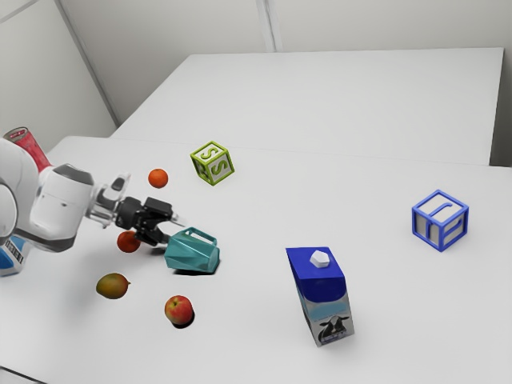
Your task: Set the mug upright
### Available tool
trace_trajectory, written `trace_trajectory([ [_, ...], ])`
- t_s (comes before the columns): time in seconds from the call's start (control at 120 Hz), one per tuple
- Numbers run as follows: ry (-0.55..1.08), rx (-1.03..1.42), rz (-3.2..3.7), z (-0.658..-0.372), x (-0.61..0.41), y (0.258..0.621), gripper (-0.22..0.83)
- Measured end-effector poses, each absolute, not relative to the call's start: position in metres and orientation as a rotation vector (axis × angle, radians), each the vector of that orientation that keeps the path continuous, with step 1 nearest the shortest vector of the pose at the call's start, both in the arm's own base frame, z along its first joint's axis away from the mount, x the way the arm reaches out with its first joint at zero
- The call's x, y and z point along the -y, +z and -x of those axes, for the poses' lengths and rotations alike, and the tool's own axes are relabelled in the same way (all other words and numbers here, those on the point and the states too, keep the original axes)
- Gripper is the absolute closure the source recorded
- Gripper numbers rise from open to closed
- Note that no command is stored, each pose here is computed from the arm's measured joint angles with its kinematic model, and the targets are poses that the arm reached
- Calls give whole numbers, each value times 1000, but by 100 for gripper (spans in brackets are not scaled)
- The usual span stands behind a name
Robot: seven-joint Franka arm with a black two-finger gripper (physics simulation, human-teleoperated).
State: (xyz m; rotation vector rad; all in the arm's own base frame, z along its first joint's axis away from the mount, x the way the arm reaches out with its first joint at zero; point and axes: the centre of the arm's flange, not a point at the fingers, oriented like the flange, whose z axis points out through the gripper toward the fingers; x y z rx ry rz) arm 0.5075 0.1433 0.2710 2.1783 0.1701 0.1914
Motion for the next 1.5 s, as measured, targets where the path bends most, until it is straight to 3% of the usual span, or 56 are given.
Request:
trace_trajectory([
  [0.317,177,-157,-2142,-506,-129,263,5],
  [0.533,175,-151,-2123,-502,-129,264,51],
  [0.708,161,-152,-2113,-498,-129,261,67],
  [0.883,168,-144,-2113,-498,-129,265,74],
  [1.033,247,-88,-2088,-508,-132,310,77],
  [1.25,264,235,-2210,-574,-80,401,79],
  [1.5,91,727,-2708,-601,-10,397,79],
])
